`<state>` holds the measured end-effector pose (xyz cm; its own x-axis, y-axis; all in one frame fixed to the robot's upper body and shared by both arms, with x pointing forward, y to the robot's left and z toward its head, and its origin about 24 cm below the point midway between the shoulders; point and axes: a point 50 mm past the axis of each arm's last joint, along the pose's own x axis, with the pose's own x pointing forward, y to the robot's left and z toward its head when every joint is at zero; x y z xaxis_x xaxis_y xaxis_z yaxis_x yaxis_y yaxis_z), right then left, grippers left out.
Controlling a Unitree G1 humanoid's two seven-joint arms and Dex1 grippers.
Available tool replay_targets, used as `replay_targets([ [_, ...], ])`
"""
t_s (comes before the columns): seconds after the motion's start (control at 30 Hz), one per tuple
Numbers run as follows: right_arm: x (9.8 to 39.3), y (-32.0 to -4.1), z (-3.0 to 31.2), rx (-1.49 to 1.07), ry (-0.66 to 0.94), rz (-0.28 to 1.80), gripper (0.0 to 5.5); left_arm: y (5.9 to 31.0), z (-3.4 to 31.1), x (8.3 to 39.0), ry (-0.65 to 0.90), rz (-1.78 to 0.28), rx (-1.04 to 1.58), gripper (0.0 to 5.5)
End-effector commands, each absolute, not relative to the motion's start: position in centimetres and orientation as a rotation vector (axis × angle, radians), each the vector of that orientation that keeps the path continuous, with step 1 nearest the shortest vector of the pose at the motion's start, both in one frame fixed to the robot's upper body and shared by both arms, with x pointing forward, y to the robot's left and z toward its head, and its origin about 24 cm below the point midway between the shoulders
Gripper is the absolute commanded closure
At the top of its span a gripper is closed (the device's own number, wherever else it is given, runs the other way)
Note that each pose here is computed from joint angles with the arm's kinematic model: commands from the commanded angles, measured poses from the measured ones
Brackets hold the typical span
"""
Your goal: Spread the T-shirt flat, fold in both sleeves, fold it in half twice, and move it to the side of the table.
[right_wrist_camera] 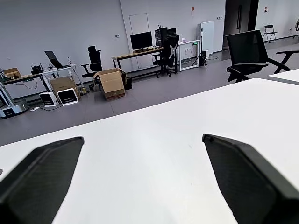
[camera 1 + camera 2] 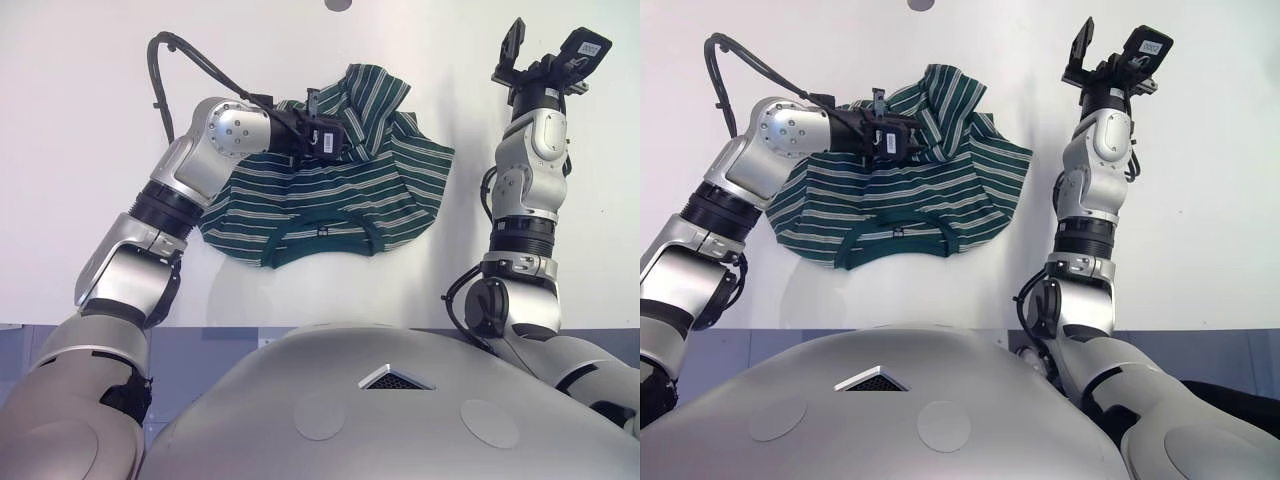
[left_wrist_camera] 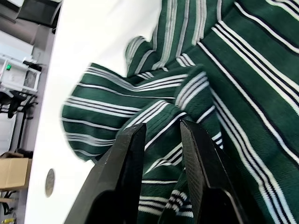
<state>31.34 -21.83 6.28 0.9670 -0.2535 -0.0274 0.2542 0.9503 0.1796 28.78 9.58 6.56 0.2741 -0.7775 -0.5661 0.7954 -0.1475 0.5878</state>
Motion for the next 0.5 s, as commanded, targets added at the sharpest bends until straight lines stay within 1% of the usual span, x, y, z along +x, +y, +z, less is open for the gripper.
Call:
replay_targets([
  [0.03,31.1,-21.6,5.9,0.193,0.018,-0.265,0.73,9.7,6.6,29.2,-0.006,-1.368,1.153,4.15],
  [0.1,31.2,-21.5,5.9,0.194,0.018,-0.264,0.73,9.7,6.4,29.2,-0.004,-1.37,1.161,4.15],
  [0.33,31.2,-21.4,5.8,0.198,0.021,-0.262,0.73,9.1,5.7,28.7,-0.017,-1.372,1.155,5.45],
  [0.5,31.2,-21.3,5.8,0.197,0.022,-0.261,0.73,8.9,5.7,28.5,-0.041,-1.375,1.135,5.49],
])
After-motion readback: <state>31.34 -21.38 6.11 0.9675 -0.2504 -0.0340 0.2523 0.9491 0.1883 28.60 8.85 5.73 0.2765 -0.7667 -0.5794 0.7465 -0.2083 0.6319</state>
